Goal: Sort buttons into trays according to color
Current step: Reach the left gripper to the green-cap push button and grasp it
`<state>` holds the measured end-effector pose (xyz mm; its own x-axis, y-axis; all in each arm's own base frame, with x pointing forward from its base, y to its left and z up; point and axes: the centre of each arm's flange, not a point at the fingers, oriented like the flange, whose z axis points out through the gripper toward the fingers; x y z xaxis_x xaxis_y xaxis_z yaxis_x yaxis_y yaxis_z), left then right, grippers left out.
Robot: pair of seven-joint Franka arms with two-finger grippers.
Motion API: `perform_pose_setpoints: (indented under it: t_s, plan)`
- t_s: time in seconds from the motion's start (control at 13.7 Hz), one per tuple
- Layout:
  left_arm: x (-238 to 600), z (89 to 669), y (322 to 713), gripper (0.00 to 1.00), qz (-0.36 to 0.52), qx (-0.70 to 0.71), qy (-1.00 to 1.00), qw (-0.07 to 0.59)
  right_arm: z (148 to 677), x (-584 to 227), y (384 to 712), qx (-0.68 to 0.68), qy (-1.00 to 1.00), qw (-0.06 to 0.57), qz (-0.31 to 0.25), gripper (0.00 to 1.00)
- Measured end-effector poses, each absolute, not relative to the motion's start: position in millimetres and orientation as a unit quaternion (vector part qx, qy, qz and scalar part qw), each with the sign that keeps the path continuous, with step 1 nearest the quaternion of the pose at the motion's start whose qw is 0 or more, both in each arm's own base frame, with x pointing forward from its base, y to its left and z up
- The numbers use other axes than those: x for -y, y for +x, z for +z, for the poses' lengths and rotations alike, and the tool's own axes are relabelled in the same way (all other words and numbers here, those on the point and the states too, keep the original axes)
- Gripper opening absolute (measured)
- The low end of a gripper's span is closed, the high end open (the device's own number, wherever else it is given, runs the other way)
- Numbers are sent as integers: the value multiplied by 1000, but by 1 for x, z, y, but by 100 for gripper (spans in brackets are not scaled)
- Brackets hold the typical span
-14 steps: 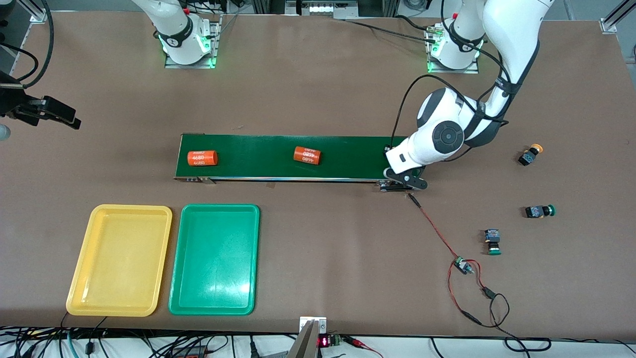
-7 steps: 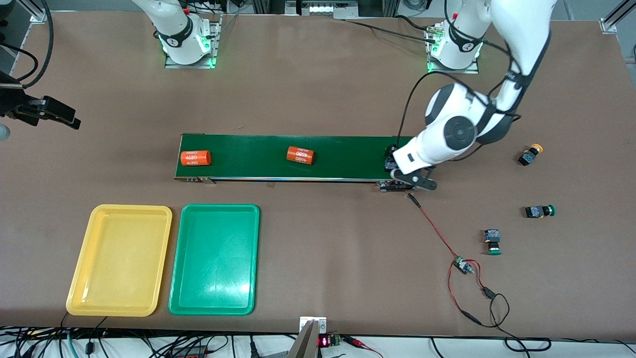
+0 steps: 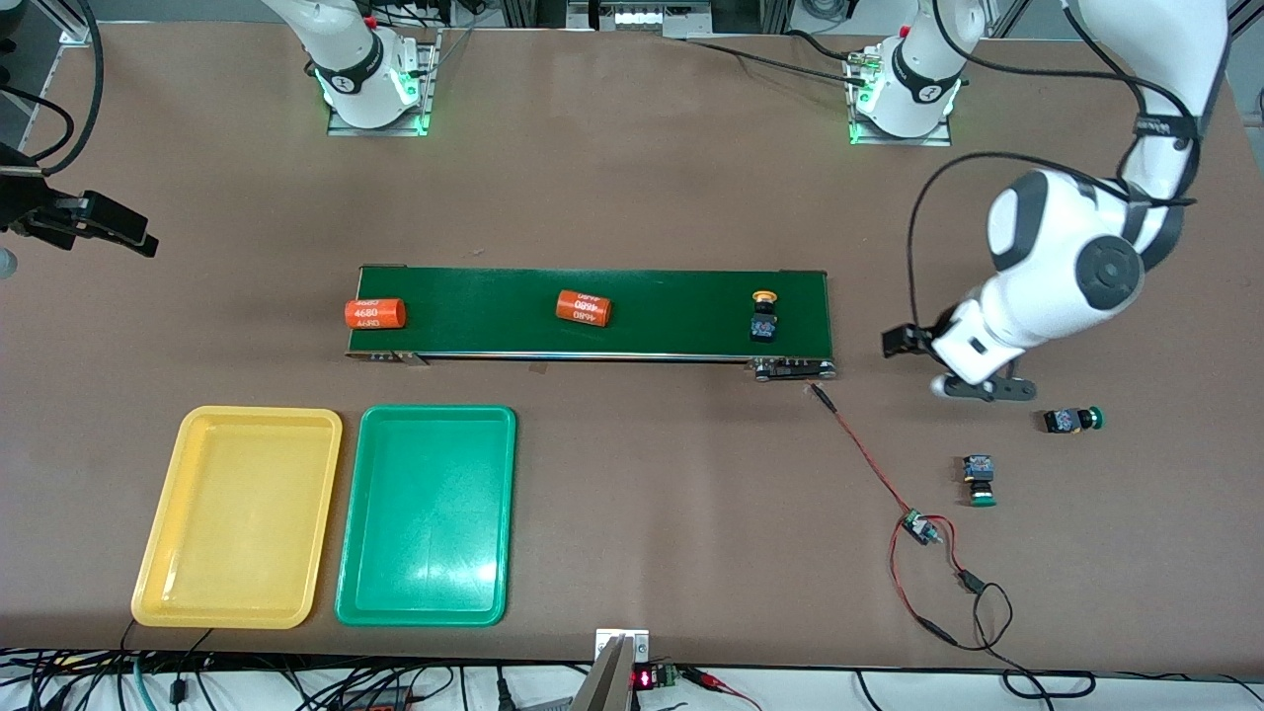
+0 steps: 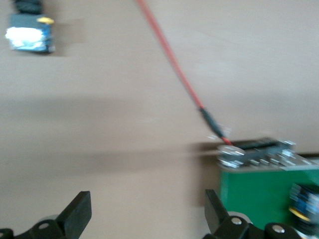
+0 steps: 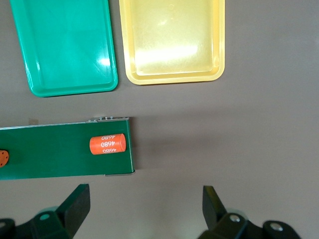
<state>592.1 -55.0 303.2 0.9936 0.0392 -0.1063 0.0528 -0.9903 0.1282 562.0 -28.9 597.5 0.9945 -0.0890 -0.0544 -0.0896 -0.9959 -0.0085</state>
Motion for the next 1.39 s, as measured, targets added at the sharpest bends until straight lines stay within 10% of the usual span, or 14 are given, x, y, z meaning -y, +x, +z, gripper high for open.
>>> perform_pose_setpoints:
  t_s: [1.39]
  plan:
    - [-66,221,723,100,-53,-25,996,65,587,28,568,-44,-998,6,34,100]
